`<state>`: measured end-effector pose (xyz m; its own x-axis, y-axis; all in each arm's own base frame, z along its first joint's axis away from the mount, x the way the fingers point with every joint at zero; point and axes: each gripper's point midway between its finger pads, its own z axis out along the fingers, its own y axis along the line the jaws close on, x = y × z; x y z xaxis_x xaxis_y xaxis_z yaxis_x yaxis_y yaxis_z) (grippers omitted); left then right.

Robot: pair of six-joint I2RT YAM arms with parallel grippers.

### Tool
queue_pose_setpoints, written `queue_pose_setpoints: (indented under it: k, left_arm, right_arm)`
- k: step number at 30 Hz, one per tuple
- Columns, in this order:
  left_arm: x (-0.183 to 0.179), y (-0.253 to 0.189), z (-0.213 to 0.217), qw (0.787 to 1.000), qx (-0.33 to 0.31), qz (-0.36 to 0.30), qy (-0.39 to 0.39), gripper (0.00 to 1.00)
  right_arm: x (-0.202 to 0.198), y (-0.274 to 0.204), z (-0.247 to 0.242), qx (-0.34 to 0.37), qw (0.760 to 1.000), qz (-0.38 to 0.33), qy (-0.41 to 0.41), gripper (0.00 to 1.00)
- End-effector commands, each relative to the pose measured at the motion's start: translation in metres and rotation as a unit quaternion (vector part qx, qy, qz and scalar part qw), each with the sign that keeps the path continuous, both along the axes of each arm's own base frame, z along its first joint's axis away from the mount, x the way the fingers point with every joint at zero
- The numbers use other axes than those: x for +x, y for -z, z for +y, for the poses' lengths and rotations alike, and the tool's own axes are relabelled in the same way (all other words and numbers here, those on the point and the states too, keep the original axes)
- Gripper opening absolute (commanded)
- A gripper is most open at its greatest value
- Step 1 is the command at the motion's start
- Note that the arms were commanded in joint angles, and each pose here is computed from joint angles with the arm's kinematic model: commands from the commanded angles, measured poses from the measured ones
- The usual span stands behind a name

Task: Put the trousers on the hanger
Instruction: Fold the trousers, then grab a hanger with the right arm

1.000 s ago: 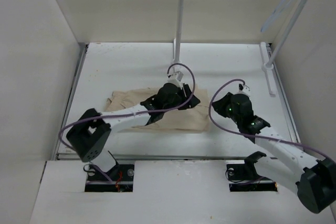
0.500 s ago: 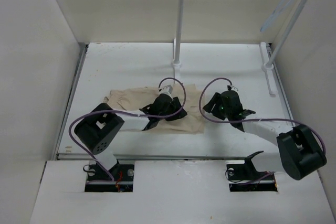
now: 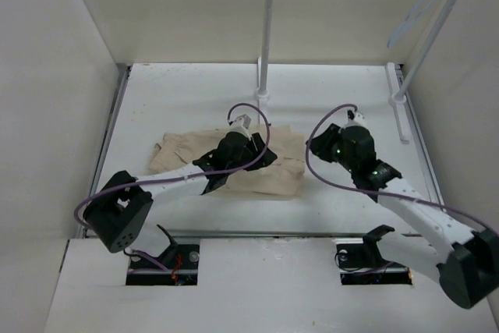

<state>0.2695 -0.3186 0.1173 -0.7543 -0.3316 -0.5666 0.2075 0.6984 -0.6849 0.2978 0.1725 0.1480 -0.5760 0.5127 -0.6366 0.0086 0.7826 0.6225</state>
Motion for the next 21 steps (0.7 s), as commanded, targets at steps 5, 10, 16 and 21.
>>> queue_pose_setpoints:
  k: [5, 10, 16, 21]
  left_arm:
    - [0.001, -0.012, 0.021, 0.999, 0.022, -0.034, -0.037, 0.43]
    - [-0.017, -0.006, 0.011, 0.999, 0.031, -0.033, -0.009, 0.43]
    - [-0.051, 0.001, -0.007, 0.998, 0.034, -0.034, 0.036, 0.43]
    - [-0.066, 0.007, -0.015, 0.997, 0.037, -0.032, 0.062, 0.43]
  right_arm:
    - [-0.025, -0.200, -0.009, 0.001, 0.982, -0.189, 0.013, 0.14]
    - [0.015, -0.286, -0.077, -0.092, 0.959, -0.229, 0.142, 0.14]
    - [0.061, -0.361, -0.159, -0.137, 0.924, -0.240, 0.263, 0.16]
    - [0.090, -0.392, -0.202, -0.149, 0.914, -0.226, 0.302, 0.26]
